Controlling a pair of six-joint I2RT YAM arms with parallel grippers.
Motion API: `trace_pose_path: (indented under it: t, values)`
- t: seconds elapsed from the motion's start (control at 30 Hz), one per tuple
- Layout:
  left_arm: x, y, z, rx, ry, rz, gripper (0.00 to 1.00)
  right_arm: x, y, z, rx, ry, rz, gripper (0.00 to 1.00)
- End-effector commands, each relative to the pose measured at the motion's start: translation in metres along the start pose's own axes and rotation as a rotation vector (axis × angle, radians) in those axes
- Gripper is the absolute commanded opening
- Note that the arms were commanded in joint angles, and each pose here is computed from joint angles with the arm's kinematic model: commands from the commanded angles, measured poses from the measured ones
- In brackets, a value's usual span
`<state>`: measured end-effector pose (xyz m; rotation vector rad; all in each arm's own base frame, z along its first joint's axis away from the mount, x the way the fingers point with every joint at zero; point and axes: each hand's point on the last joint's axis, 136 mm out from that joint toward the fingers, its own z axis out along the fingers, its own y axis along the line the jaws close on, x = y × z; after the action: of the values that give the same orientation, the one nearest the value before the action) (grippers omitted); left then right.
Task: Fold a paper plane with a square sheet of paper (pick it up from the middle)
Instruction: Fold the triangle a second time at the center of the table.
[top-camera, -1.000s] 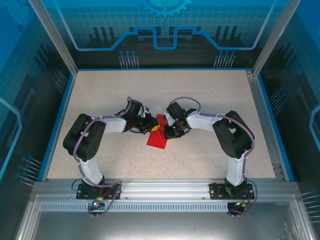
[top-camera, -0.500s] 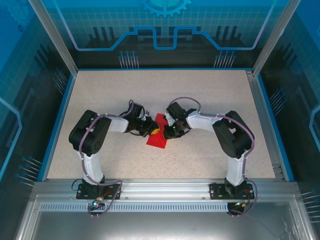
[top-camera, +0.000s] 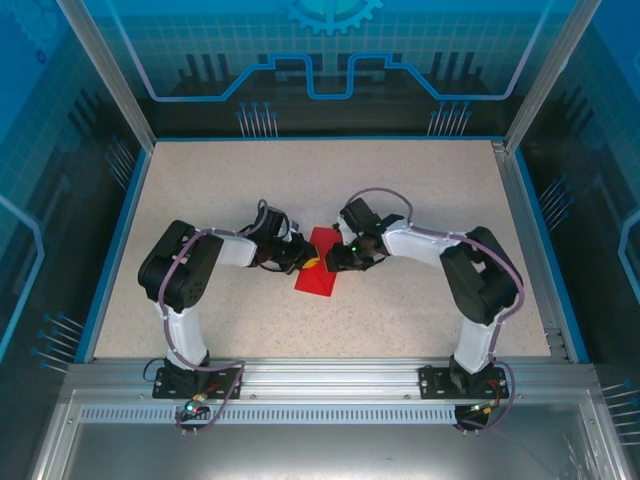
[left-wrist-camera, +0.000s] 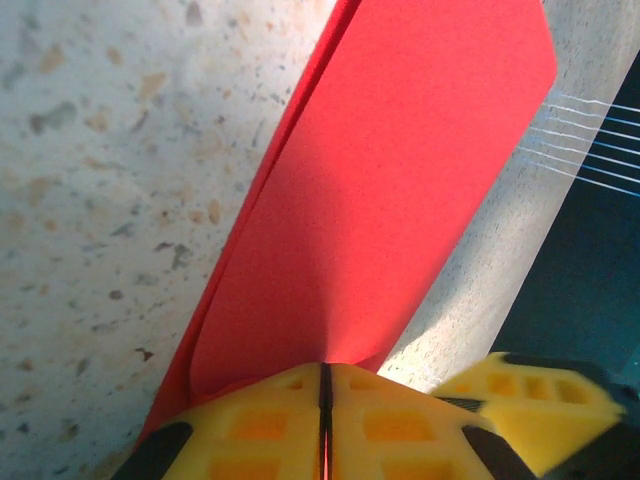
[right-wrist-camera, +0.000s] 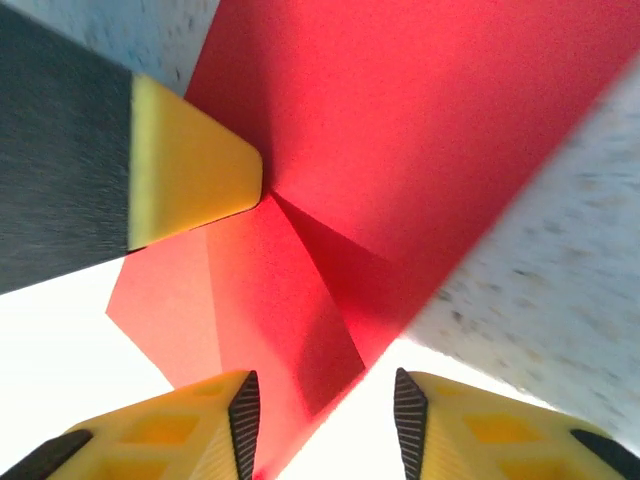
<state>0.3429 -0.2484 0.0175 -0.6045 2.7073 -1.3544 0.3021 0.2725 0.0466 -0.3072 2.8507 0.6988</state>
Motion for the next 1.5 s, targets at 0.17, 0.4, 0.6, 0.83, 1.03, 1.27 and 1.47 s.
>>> trace_pose_path:
  t: [0.17,0.4,0.6,0.83,1.03,1.27,1.47]
  values:
    - [0.013,0.036,0.004,-0.106,0.027,-0.05,0.1,0.001,0.042,-0.028,-0.207,-0.042,0.025,0.34]
    - [0.013,0.036,0.004,-0.105,0.029,-0.051,0.1,0.019,0.075,0.011,-0.223,0.048,0.024,0.12]
    - [0.014,0.036,0.005,-0.105,0.037,-0.048,0.1,0.029,0.071,0.034,-0.18,0.095,0.032,0.11]
    - [0.014,0.035,0.005,-0.103,0.039,-0.044,0.1,0.033,0.055,0.04,-0.135,0.111,0.039,0.12]
    - [0.013,0.036,0.005,-0.106,0.039,-0.045,0.1,0.035,0.043,0.038,-0.122,0.116,0.056,0.13]
    - [0.013,0.037,0.006,-0.109,0.041,-0.047,0.1,0.041,0.035,0.038,-0.114,0.139,0.046,0.14]
    - [0.014,0.038,0.007,-0.111,0.042,-0.048,0.1,0.046,0.026,0.039,-0.083,0.145,0.046,0.14]
